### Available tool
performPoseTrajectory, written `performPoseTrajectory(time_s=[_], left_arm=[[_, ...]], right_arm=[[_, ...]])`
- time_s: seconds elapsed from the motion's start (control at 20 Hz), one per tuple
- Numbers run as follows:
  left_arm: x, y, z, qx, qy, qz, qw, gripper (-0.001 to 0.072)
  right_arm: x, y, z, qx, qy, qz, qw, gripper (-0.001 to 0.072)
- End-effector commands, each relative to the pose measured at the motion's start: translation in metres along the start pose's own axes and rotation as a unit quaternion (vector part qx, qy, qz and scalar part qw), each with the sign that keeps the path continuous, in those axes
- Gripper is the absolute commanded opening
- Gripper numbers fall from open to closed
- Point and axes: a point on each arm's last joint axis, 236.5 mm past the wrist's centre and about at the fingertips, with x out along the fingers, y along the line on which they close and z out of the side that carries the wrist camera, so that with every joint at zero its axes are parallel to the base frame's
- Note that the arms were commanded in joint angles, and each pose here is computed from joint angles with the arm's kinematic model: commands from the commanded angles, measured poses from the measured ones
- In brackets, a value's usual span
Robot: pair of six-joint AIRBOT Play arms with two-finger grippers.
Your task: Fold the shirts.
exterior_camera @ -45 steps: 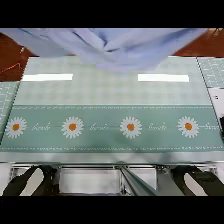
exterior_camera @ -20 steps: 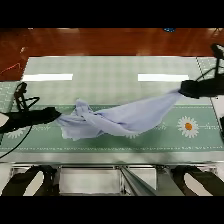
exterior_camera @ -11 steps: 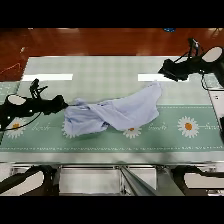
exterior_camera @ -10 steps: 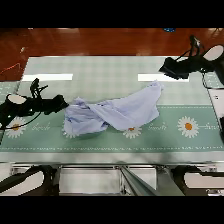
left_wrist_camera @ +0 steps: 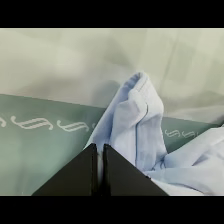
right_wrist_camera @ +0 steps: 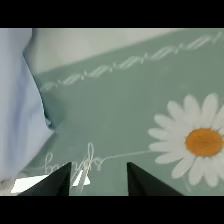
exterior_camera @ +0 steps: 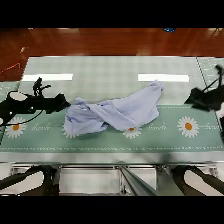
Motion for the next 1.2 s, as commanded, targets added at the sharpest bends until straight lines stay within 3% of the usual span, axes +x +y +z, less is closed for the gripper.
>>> performPoseTrajectory(time_s=[0.0, 0.2, 0.45, 0.75, 0.8, 0.9, 1.15], left_arm=[[0.0, -0.001, -0.002, 0.0, 0.005, -0.002, 1.0, 0.0022], [0.0, -0.002, -0.004, 0.0, 0.01, -0.003, 1.0, 0.0022], [0.0, -0.002, -0.004, 0.0, 0.01, -0.003, 1.0, 0.0022], [0.0, -0.002, -0.004, 0.0, 0.01, -0.003, 1.0, 0.0022], [0.0, -0.002, -0.004, 0.0, 0.01, -0.003, 1.0, 0.0022], [0.0, -0.002, -0.004, 0.0, 0.009, -0.003, 1.0, 0.0022], [-0.041, -0.035, 0.037, 0.027, -0.035, -0.037, 0.998, 0.0022]], right_arm=[[0.053, 0.018, -0.068, 0.033, 0.057, 0.081, 0.995, 0.0406], [0.088, 0.037, -0.075, 0.031, 0.075, 0.094, 0.992, 0.0406], [0.119, 0.083, -0.064, 0.045, 0.077, 0.164, 0.982, 0.0406], [0.136, 0.12, -0.043, 0.024, 0.077, 0.181, 0.98, 0.039], [0.139, 0.127, -0.041, 0.018, 0.079, 0.185, 0.979, 0.0317], [0.139, 0.142, -0.039, -0.012, 0.076, 0.197, 0.977, 0.0027], [0.05, 0.189, 0.013, -0.113, 0.01, 0.237, 0.965, 0.0023]])
